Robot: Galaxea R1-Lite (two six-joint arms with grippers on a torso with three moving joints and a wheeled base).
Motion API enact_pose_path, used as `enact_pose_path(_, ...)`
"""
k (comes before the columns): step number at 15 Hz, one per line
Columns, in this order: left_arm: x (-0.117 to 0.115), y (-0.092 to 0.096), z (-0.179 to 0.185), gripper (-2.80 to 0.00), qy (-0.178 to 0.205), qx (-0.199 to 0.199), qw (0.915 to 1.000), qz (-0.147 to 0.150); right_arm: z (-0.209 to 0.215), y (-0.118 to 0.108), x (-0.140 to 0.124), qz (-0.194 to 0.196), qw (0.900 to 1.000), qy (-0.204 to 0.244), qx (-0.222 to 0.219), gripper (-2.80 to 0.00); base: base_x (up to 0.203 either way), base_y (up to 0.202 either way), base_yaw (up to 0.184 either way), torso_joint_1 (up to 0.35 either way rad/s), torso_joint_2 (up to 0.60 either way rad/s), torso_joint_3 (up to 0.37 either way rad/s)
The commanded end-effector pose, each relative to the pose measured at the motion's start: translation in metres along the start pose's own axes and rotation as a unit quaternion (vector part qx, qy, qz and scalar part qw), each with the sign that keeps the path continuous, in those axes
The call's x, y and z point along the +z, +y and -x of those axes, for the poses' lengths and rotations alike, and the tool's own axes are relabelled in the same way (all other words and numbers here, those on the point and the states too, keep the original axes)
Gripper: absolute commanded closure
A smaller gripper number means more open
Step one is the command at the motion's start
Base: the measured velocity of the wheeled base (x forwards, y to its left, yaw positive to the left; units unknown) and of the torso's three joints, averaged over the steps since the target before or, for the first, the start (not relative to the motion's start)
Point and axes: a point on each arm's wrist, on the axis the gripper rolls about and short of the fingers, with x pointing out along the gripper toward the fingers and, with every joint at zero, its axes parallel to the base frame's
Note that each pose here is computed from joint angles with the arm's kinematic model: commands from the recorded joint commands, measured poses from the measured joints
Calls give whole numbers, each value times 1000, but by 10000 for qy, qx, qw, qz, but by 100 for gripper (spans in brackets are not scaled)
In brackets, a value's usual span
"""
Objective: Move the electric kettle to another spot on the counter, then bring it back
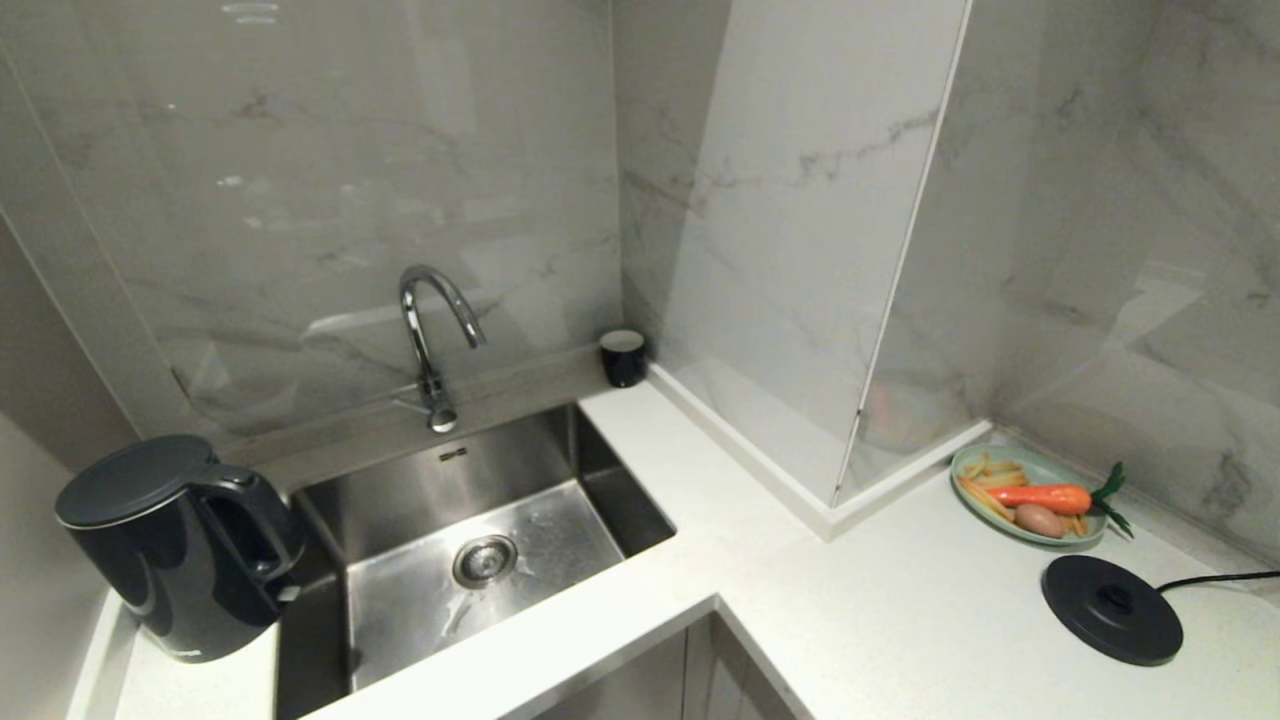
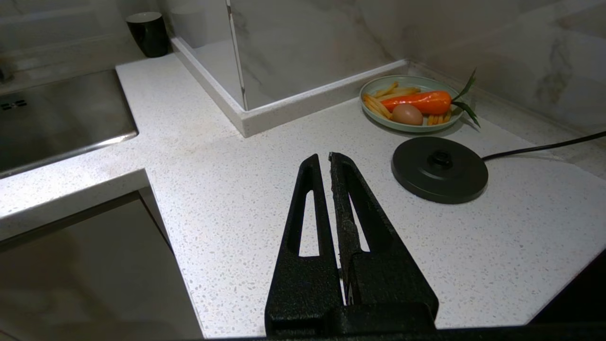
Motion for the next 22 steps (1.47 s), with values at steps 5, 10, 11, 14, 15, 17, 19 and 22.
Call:
enact_pose_path(5,2,-1,-11,0,-721,-153,9971,208,0,0,0,4,10000,-1,9,0,0,0,0,0,0,0)
enact_pose_path(10,2,-1,-11,0,-644,-168,9976,203,0,0,0,4,10000,0,2,0,0,0,0,0,0,0)
enact_pose_path(11,2,-1,-11,0,-644,-167,9976,203,0,0,0,4,10000,0,2,0,0,0,0,0,0,0)
enact_pose_path(14,1,-2,-12,0,-652,-203,9975,179,0,0,0,4,10000,0,2,0,0,0,0,0,0,0)
enact_pose_path(15,1,-2,-12,0,-653,-200,9976,113,0,0,0,4,10000,0,2,0,0,0,0,0,0,0)
enact_pose_path(17,-1,-2,-15,0,-751,-245,9967,-186,0,0,0,4,10000,0,2,0,0,0,0,0,0,0)
enact_pose_path(19,0,-2,-17,0,-1025,-269,9940,-255,0,0,0,4,10000,0,2,0,0,0,0,0,0,0)
enact_pose_path(22,0,-3,-17,0,-1054,-317,9936,-234,0,0,0,4,10000,0,2,0,0,0,0,0,0,0)
